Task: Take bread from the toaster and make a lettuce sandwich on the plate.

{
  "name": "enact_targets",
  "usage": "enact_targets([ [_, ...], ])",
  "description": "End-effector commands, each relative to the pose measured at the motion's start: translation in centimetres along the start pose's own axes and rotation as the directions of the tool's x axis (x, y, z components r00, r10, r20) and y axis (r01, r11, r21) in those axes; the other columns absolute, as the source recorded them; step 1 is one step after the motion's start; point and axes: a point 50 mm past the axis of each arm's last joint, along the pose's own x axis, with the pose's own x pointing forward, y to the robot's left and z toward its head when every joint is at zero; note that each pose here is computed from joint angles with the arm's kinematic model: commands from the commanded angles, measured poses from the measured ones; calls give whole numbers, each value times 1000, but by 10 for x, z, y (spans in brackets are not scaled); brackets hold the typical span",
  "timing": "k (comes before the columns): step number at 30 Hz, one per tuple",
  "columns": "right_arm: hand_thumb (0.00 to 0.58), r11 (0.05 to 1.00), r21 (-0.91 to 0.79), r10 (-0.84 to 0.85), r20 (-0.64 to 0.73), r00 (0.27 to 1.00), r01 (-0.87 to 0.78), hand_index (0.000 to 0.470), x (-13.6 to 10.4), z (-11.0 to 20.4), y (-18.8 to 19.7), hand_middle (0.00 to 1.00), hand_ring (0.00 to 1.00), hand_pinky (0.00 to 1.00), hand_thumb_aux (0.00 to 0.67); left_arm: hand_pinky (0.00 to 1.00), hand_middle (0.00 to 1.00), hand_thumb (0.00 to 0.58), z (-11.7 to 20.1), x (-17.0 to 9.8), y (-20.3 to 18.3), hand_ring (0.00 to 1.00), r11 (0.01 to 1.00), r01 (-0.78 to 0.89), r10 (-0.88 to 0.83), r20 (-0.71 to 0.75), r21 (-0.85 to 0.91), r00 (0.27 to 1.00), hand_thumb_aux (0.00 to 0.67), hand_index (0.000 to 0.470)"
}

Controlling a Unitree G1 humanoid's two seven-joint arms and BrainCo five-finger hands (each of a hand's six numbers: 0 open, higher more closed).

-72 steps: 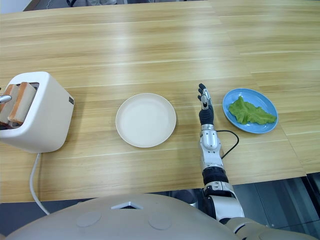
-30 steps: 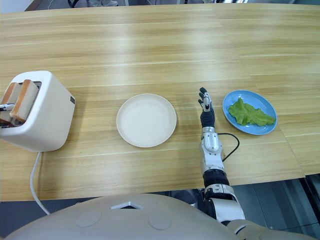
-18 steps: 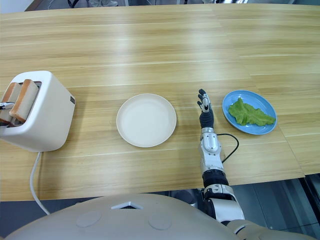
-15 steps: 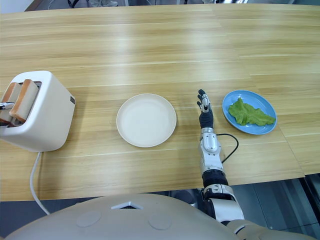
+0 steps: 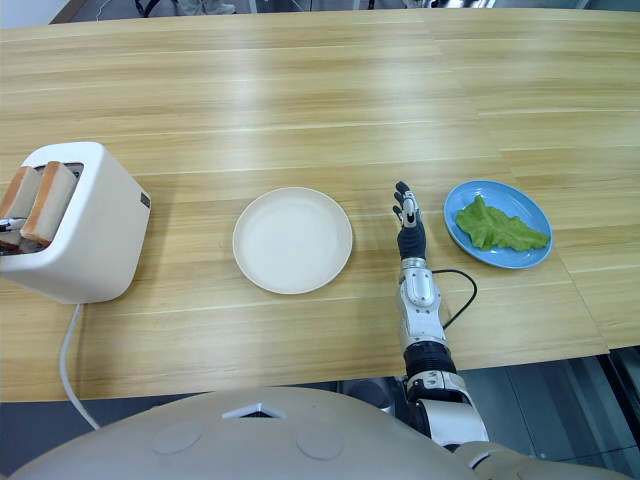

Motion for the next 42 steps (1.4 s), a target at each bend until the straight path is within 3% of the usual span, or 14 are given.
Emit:
enact_targets([
  [1,0,1000,4,0,-21,1000,0,0,-2,-3,-1,0,0,0,0,0,0,112,4,1,-4,0,1000,15,-15,23,10,1000,68,47],
  [2,0,1000,4,0,-22,1000,1,0,-2,-3,-2,0,0,0,0,0,0,432,5,1,-3,0,1000,5,-5,30,8,1000,331,227],
  [4,0,1000,3,-1,-23,1000,1,0,-2,-3,-2,0,0,0,0,0,0,452,7,1,-1,0,1000,-11,11,42,5,999,355,244],
  [5,0,1000,3,-1,-24,1000,1,0,-2,-3,-2,0,0,0,0,0,0,563,7,1,0,0,1000,-16,16,47,5,999,554,381],
  [6,0,1000,2,-1,-24,1000,1,0,-3,-3,-2,0,0,0,0,0,0,580,8,1,1,0,1000,-22,22,51,4,998,670,460],
  [7,0,1000,2,-2,-25,1000,2,0,-3,-3,-2,0,0,0,0,0,0,580,8,1,1,0,1000,-28,28,55,2,998,670,460],
  [10,0,1000,1,-3,-27,1000,3,0,-3,-4,-2,0,0,0,0,788,788,580,9,1,3,788,999,-43,43,65,-7,997,670,460],
  [11,0,1000,1,-3,-28,1000,3,0,-3,-4,-2,0,0,0,0,788,788,580,10,1,4,788,999,-49,50,72,-12,996,670,460],
  [12,0,1000,1,-3,-29,1000,3,0,-4,-4,-2,0,0,0,0,1000,1000,580,11,1,6,1000,998,-57,58,78,-18,995,670,460],
  [21,0,1000,0,1,-37,999,-1,0,-3,-5,-1,0,0,0,0,1000,1000,580,20,-2,26,1000,979,-187,197,134,-82,971,670,460],
  [29,0,1000,2,2,-46,999,-2,0,-3,-7,1,0,0,0,0,1000,1000,580,25,-5,57,1000,868,-349,423,158,-354,892,670,460],
  [34,0,1000,1,4,-55,998,-4,0,-4,-8,1,0,0,0,0,1000,1000,580,10,-12,84,1000,650,-453,608,60,-610,792,670,460],
  [38,0,1000,3,3,-59,998,-3,0,-4,-9,2,0,0,0,0,1000,1000,580,-4,-34,113,1000,407,-541,772,-39,-736,634,670,460],
  [42,0,1000,6,5,-64,998,-5,0,-4,-10,3,0,0,0,0,1000,1000,580,-2,-53,128,1000,265,-512,859,-41,-817,510,670,460],
])
